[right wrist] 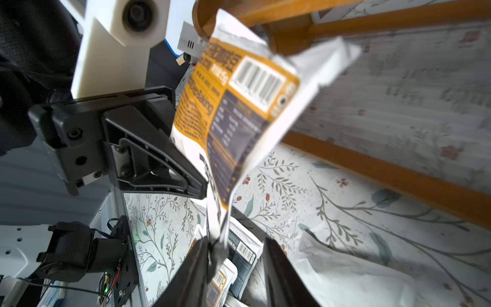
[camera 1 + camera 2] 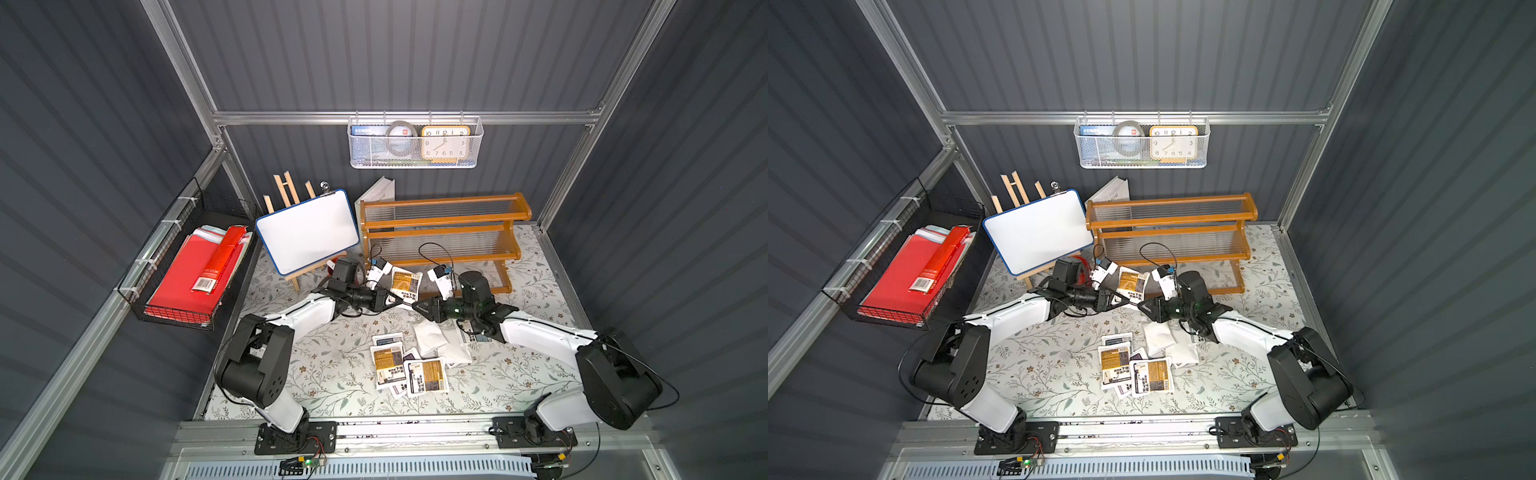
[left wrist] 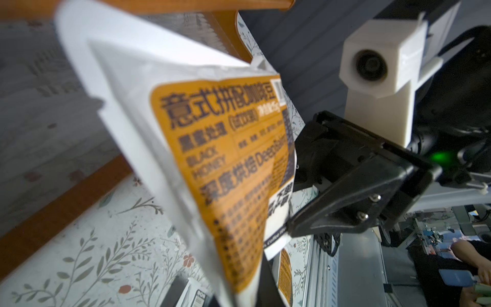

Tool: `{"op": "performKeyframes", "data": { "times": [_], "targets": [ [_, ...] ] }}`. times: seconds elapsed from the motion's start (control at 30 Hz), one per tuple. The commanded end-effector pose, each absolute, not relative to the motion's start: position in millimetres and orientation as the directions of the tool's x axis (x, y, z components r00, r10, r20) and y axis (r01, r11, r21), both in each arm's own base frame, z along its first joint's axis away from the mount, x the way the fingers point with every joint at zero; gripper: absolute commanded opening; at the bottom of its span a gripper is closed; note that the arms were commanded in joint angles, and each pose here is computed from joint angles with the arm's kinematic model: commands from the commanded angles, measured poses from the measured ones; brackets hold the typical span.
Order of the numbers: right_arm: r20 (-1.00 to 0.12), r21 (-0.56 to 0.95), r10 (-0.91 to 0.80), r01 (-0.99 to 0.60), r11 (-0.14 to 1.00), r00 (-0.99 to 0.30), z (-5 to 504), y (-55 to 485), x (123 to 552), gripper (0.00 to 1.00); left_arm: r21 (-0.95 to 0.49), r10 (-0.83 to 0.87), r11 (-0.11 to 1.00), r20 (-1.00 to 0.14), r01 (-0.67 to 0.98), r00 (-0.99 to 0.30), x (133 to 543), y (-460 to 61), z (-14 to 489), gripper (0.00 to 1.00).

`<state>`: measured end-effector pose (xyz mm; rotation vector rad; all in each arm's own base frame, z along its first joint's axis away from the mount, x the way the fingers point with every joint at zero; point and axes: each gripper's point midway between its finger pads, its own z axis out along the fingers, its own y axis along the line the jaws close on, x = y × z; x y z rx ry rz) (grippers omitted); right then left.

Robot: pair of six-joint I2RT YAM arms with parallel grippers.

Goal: Place the bagged coffee beans on the shelf by color
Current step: Pick up the bagged coffee beans at the center of the board.

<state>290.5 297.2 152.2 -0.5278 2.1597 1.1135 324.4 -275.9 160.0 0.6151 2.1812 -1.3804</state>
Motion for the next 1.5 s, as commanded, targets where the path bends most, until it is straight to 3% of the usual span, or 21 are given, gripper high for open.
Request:
{"op": "performKeyframes", "data": {
  "times": [0.0,0.4,0.9,1.47],
  "targets": [
    [-0.734,0.546,-0.002,-0.592,0.593,-0.679,169.2,287.0,299.1,0.40,-0.686,-0.014,0.363,-0.680,0.630,-0.733,343.7,-281.2,206.0,0.00],
    [-0.741,0.637,0.201,-0.575,0.513,-0.641,205.9,277.5,315.8,0.41,-0.716,-0.225,0.415,-0.679,0.562,-0.699,372.6,-290.0,222.1,0.00],
    [-0.682,0.725,0.333,-0.544,0.422,-0.651,209.4,285.8,332.7,0.39,-0.708,-0.249,0.560,-0.639,0.430,-0.728,401.9,-282.5,185.4,0.00],
    [-0.666,0.741,0.332,-0.539,0.401,-0.668,199.5,297.2,346.0,0.38,-0.701,-0.198,0.534,-0.647,0.473,-0.736,394.8,-295.7,188.1,0.00]
  ]
}}
